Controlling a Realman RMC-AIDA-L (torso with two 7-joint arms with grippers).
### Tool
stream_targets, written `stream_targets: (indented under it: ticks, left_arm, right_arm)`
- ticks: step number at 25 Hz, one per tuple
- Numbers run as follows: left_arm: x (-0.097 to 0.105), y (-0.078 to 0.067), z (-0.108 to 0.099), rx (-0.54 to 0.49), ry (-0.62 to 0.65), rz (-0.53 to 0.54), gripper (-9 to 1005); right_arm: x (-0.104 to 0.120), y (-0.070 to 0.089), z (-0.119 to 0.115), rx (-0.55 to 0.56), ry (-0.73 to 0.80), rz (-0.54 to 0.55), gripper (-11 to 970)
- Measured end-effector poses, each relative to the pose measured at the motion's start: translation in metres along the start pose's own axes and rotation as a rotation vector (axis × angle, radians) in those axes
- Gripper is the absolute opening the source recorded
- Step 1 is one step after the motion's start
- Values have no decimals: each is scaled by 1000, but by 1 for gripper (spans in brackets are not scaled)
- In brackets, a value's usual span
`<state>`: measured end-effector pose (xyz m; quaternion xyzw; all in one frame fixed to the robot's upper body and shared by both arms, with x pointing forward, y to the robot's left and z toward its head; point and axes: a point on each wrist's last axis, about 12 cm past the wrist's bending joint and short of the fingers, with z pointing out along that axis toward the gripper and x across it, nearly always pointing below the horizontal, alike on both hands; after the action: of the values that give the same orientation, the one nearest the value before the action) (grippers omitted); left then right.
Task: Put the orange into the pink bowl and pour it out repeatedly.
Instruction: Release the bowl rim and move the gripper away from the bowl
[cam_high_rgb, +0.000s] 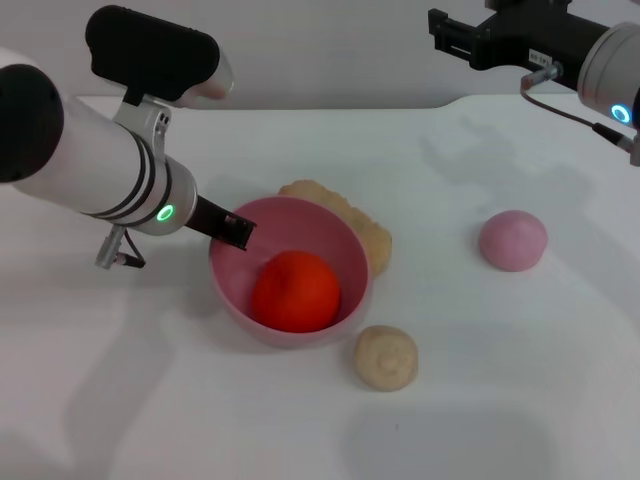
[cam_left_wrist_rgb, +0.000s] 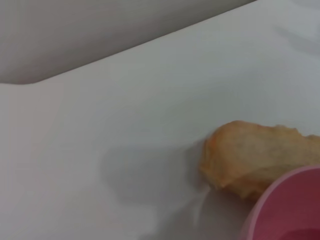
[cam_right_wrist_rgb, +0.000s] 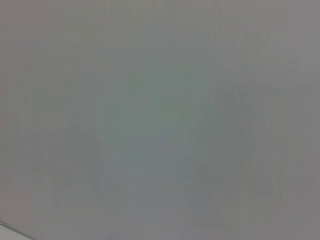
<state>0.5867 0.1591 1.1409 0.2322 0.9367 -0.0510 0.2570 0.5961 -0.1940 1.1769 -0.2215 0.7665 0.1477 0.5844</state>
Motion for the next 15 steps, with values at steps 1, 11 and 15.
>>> stream_targets:
  ticks: [1,11,15]
  left_arm:
    - [0,1,1,1,1,-3,95]
    - [5,5,8,5,9,-28,96]
    - [4,3,10,18,12,-39,97]
  right_arm:
    - [0,0,0,1,-1,-1,734]
    - [1,1,2,-5,6,-3,740]
    - [1,2,2,-6,7,-3,743]
